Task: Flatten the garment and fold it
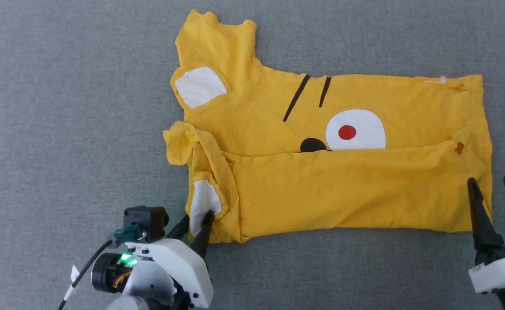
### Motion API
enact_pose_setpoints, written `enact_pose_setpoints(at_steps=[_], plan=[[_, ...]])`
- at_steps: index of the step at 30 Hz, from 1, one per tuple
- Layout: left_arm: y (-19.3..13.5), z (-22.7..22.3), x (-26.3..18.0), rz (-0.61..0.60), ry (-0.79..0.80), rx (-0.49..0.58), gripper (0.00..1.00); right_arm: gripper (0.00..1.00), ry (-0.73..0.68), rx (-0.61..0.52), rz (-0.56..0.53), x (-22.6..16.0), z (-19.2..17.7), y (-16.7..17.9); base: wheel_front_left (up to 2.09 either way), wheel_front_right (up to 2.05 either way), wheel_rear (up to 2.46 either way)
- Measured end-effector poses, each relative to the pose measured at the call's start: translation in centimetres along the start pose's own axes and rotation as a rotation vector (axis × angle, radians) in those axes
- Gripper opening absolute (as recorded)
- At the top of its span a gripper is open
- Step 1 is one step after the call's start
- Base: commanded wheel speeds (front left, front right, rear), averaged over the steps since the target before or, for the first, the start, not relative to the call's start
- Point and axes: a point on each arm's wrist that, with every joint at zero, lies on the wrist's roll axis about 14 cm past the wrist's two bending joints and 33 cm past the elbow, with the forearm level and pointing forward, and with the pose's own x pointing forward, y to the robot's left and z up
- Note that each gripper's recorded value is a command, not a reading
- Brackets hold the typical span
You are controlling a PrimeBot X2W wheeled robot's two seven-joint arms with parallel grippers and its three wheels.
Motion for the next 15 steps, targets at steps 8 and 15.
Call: enact_pose_setpoints(at_steps=[8,15], plan=[[-0.3,0.6,0.1,-0.006,-0.038,-0.027,0.00,1.00,0.202,-0.041,-0.001,0.3,-2.0,-2.2,0.00,0.00,0.00],[0.0,0.8,-0.1,0.006,-0.059,-0.047,0.00,1.00,0.459,-0.002,-0.021,-1.5,-6.6,-3.0,0.00,0.00,0.00]])
